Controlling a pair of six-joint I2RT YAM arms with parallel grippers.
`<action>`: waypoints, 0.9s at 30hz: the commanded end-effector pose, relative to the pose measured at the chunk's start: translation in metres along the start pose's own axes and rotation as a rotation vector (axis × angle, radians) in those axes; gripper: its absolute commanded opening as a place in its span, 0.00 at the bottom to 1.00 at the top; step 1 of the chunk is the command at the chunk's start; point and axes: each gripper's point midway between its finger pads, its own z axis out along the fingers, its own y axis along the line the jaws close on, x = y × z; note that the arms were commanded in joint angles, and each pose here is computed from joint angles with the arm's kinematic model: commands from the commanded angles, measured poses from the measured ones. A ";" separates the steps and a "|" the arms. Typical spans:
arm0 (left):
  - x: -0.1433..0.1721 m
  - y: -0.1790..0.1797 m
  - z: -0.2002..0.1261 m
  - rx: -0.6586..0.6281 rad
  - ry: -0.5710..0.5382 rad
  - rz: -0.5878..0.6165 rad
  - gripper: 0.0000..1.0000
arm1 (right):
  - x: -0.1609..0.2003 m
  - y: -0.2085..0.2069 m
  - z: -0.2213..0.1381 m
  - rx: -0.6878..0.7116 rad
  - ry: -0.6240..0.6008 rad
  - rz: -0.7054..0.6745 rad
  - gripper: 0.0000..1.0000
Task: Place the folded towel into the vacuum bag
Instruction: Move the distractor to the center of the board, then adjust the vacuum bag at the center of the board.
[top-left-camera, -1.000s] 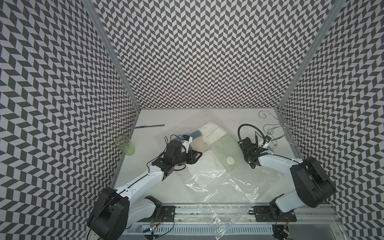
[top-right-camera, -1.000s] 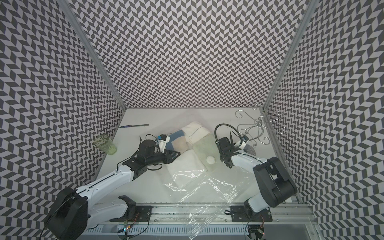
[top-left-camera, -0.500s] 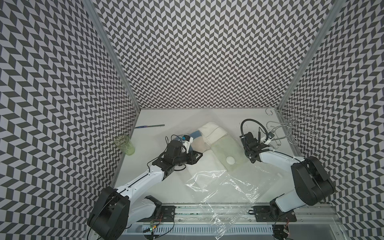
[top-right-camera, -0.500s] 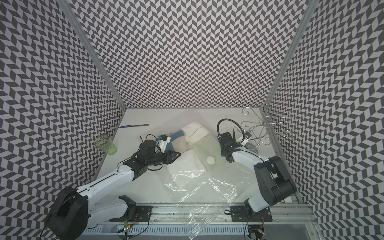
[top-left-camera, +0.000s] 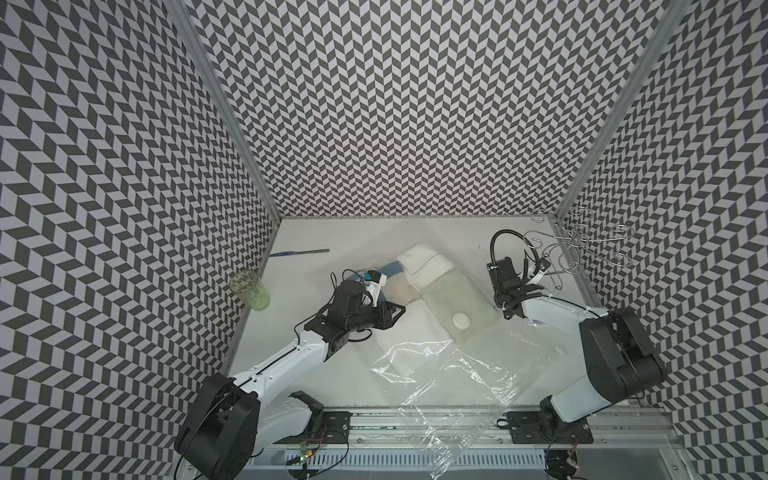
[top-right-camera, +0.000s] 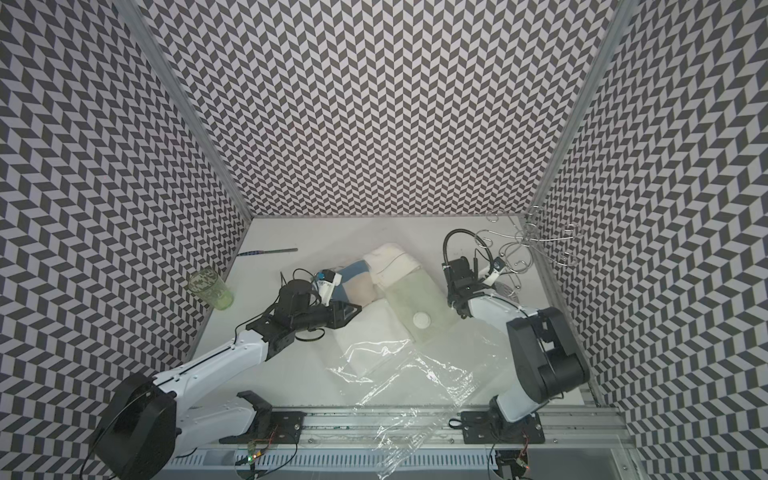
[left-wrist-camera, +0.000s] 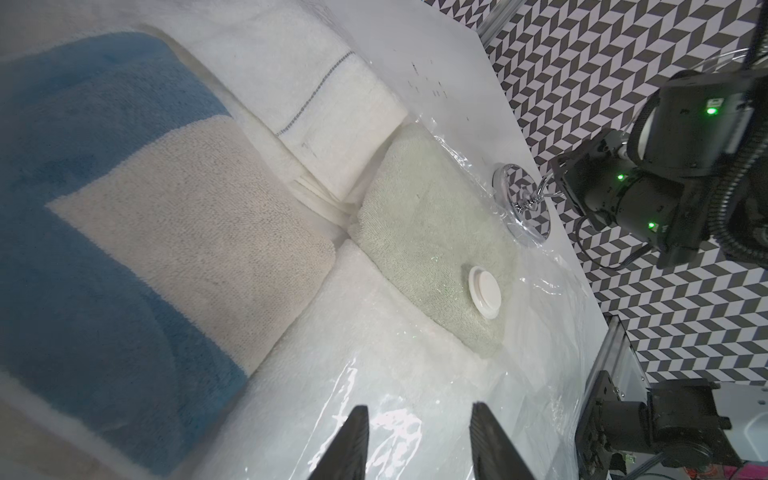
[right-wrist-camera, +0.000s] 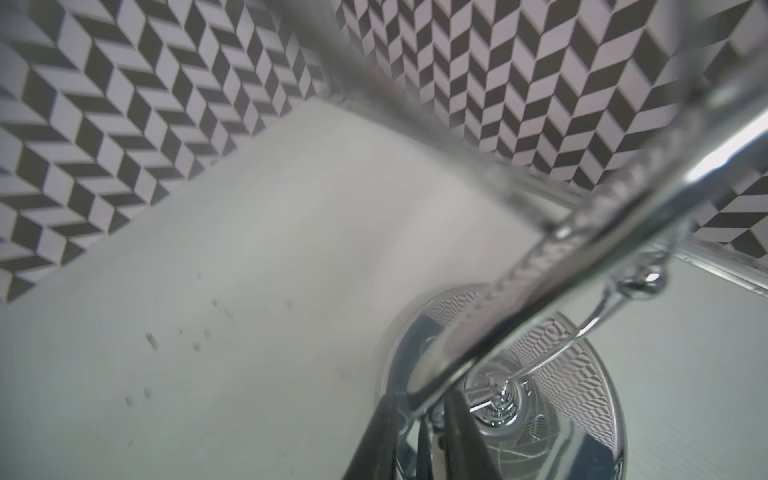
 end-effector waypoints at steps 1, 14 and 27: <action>-0.002 -0.004 -0.002 0.006 -0.002 0.026 0.43 | 0.025 0.033 0.004 -0.081 0.094 -0.080 0.26; -0.006 -0.005 -0.004 -0.003 -0.013 0.038 0.43 | 0.069 0.031 -0.012 -0.100 0.178 -0.175 0.42; 0.033 0.056 0.014 -0.207 0.020 -0.270 0.40 | 0.124 0.027 -0.030 -0.148 0.336 -0.265 0.31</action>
